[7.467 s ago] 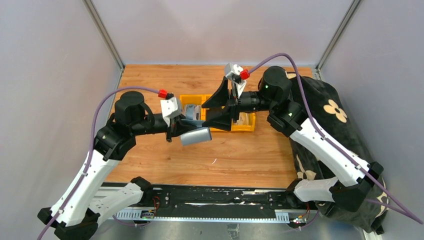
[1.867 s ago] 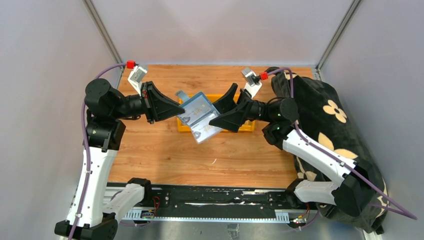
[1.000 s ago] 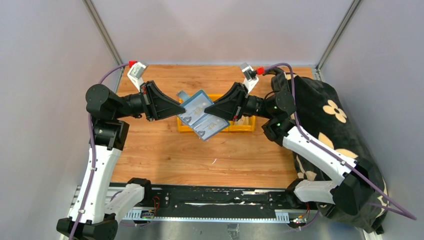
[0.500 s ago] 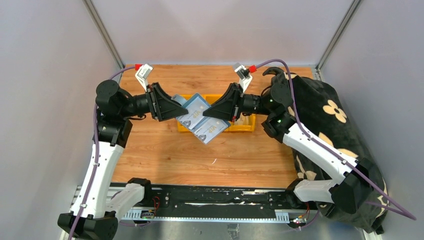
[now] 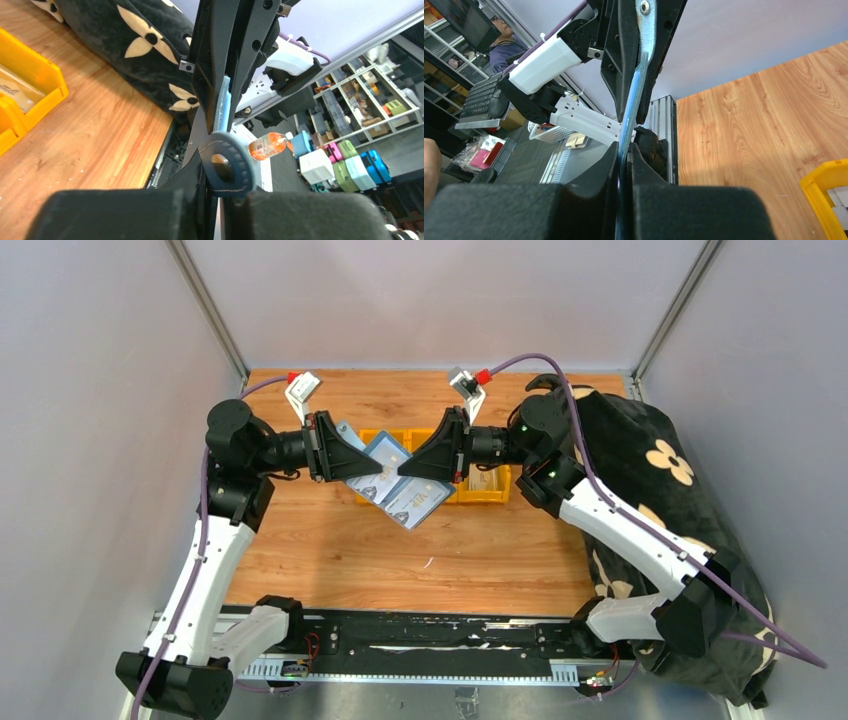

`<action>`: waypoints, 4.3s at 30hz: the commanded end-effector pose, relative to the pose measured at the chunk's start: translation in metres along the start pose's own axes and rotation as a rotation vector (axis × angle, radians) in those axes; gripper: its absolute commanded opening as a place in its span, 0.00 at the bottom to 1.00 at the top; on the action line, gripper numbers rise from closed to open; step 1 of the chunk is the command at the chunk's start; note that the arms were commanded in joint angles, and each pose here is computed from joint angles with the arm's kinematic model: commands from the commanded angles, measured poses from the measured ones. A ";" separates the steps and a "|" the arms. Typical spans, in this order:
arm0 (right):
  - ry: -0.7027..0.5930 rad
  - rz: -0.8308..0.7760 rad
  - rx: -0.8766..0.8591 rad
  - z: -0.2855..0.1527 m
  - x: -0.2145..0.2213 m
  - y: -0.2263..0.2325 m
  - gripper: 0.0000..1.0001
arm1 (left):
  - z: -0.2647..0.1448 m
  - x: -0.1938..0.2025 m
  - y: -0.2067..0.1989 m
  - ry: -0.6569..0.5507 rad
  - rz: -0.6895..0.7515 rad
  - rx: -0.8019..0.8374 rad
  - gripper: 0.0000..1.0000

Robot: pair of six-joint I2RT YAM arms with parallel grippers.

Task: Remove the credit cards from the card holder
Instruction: Open the card holder, then remove the credit card from the card holder.

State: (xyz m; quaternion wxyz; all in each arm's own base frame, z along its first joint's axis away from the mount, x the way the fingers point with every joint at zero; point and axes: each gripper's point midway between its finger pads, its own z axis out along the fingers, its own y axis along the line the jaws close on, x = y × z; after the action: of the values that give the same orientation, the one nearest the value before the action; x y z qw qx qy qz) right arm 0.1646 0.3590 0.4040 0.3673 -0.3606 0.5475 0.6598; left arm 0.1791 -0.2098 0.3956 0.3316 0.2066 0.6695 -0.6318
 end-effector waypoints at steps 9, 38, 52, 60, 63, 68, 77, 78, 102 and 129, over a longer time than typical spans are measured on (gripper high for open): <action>-0.220 0.056 0.229 -0.040 -0.051 -0.047 0.53 | 0.002 -0.023 0.042 -0.090 0.078 -0.156 0.00; -0.091 0.287 0.048 0.027 0.011 -0.061 0.55 | -0.006 -0.055 0.059 -0.334 0.005 -0.284 0.00; -0.192 0.326 -0.075 0.036 -0.013 -0.055 0.20 | -0.008 -0.042 0.058 -0.327 -0.043 -0.276 0.00; -0.245 0.335 -0.127 0.023 -0.013 -0.044 0.03 | -0.006 -0.045 0.041 -0.324 -0.063 -0.211 0.18; -0.256 0.324 -0.139 0.019 -0.014 -0.039 0.00 | -0.004 -0.046 0.032 -0.312 -0.063 -0.172 0.18; -0.254 0.320 -0.131 0.015 -0.011 -0.037 0.00 | -0.004 -0.050 0.019 -0.310 -0.059 -0.134 0.14; -0.246 0.318 -0.110 0.009 -0.002 -0.036 0.00 | -0.004 -0.054 0.011 -0.320 -0.046 -0.119 0.01; -0.245 0.315 -0.103 0.009 0.000 -0.037 0.00 | -0.005 -0.055 0.009 -0.322 -0.043 -0.117 0.01; -0.368 0.278 -0.054 0.010 0.013 -0.038 0.00 | -0.006 -0.065 -0.004 -0.344 -0.024 -0.099 0.00; -0.402 0.321 -0.062 -0.027 -0.006 -0.049 0.00 | -0.012 -0.072 -0.007 -0.340 0.039 -0.102 0.00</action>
State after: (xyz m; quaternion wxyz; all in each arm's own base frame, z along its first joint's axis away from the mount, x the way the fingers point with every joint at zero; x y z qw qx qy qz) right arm 0.2081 0.3648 0.3893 0.3317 -0.1328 0.4863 0.7974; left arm 0.2294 -0.1945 0.4219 0.4244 0.0538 0.6569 -0.6208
